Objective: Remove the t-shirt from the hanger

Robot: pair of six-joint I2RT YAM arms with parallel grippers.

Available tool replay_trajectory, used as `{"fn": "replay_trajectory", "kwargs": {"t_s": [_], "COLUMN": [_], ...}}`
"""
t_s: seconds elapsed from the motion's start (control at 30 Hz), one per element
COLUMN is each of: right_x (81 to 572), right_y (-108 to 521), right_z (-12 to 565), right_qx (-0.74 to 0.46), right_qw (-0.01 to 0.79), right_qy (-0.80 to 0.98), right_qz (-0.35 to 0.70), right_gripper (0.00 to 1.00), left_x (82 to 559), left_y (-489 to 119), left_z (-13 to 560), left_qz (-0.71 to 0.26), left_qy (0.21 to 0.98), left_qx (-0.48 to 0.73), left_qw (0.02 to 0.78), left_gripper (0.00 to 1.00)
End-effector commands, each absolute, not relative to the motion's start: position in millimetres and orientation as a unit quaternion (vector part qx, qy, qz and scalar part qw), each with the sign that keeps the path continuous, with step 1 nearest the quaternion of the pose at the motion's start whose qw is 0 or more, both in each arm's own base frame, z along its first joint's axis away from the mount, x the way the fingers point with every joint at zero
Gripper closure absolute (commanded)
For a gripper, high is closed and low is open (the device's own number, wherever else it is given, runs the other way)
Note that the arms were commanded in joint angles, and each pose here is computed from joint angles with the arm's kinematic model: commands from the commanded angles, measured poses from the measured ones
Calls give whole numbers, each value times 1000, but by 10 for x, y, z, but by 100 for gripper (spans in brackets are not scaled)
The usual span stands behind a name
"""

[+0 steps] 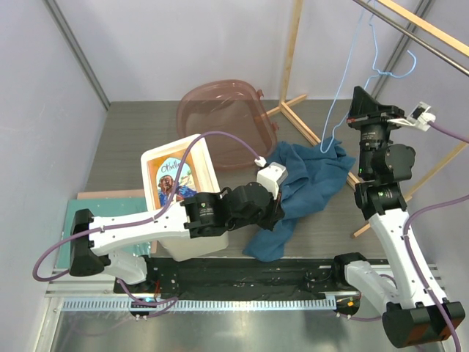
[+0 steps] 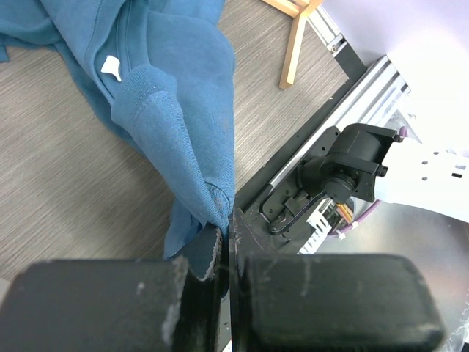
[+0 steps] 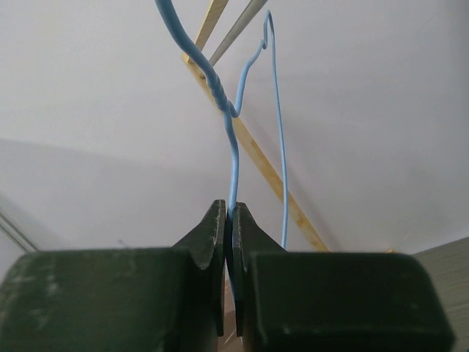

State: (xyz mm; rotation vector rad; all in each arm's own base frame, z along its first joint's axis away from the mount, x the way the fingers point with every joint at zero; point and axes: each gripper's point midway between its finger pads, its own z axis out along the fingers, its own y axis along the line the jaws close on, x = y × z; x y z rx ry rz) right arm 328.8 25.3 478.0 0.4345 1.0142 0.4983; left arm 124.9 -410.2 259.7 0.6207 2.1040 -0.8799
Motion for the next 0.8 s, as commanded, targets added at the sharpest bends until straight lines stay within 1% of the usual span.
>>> {"fn": "replay_trajectory", "kwargs": {"t_s": [0.0, 0.2, 0.77], "right_x": [3230, 3335, 3665], "right_y": [126, 34, -104], "right_z": [5101, 5157, 5263], "right_qx": [207, 218, 242], "right_qw": [845, 849, 848], "right_qy": [444, 441, 428], "right_qz": [214, 193, 200], "right_gripper": [99, 99, 99], "left_x": [1263, 1262, 1285], "left_y": [-4155, -4151, -4079], "left_z": [2866, 2818, 2765], "left_qz": [-360, -354, -334], "left_qy": [807, 811, 818], "left_qx": [242, 244, 249], "left_qw": [400, 396, 398], "left_gripper": [100, 100, 100]}}
